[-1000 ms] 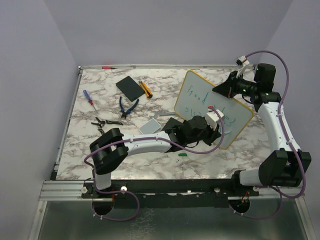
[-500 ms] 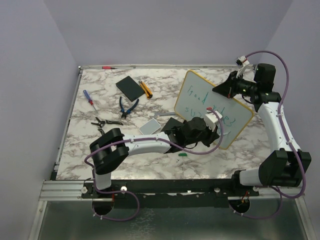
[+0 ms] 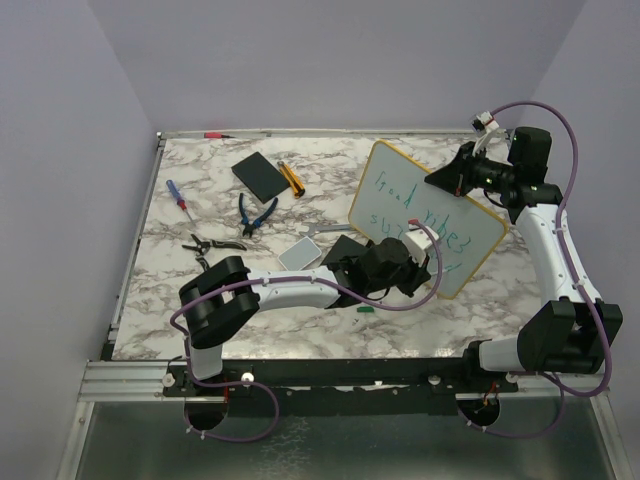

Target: Write a sentence on the whiteboard

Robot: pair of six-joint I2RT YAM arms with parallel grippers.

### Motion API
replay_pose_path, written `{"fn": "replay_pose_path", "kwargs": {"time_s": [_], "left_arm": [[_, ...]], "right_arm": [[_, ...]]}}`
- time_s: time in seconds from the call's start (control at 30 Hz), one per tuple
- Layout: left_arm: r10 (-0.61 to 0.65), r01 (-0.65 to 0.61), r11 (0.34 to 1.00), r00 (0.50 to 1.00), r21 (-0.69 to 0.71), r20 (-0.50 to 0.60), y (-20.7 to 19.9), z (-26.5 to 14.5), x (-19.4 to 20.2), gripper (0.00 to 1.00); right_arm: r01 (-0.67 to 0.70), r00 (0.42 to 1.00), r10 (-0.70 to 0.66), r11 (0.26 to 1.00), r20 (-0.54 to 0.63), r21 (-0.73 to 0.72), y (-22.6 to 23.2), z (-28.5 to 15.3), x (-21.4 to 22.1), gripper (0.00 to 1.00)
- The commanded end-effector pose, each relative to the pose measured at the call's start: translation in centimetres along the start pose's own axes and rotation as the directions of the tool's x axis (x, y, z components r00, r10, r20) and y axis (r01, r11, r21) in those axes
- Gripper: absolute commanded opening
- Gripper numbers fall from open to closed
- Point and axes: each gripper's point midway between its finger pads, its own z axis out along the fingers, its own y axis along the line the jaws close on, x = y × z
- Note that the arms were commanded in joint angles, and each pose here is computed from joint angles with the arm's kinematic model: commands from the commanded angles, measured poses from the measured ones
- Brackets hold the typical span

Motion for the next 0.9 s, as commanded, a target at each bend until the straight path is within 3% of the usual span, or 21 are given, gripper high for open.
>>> {"fn": "replay_pose_path", "kwargs": {"time_s": [0.0, 0.47, 0.87], "left_arm": [[0.001, -0.001, 1.000, 1.000, 0.008, 0.027, -0.2, 0.7, -0.6, 0.00], [0.003, -0.004, 0.999, 1.000, 0.035, 0.025, -1.3, 1.2, -0.5, 0.00], [-0.012, 0.012, 1.000, 1.000, 0.026, 0.017, -1.3, -1.4, 0.0, 0.00]], "right_arm": [[-0.063, 0.997, 0.063, 0.998, -0.051, -0.006, 0.7, 0.0, 1.9, 0.01], [-0.063, 0.997, 0.062, 0.998, -0.051, -0.007, 0.7, 0.0, 1.9, 0.01], [-0.062, 0.997, 0.061, 0.998, -0.049, -0.008, 0.7, 0.0, 1.8, 0.01]]}}
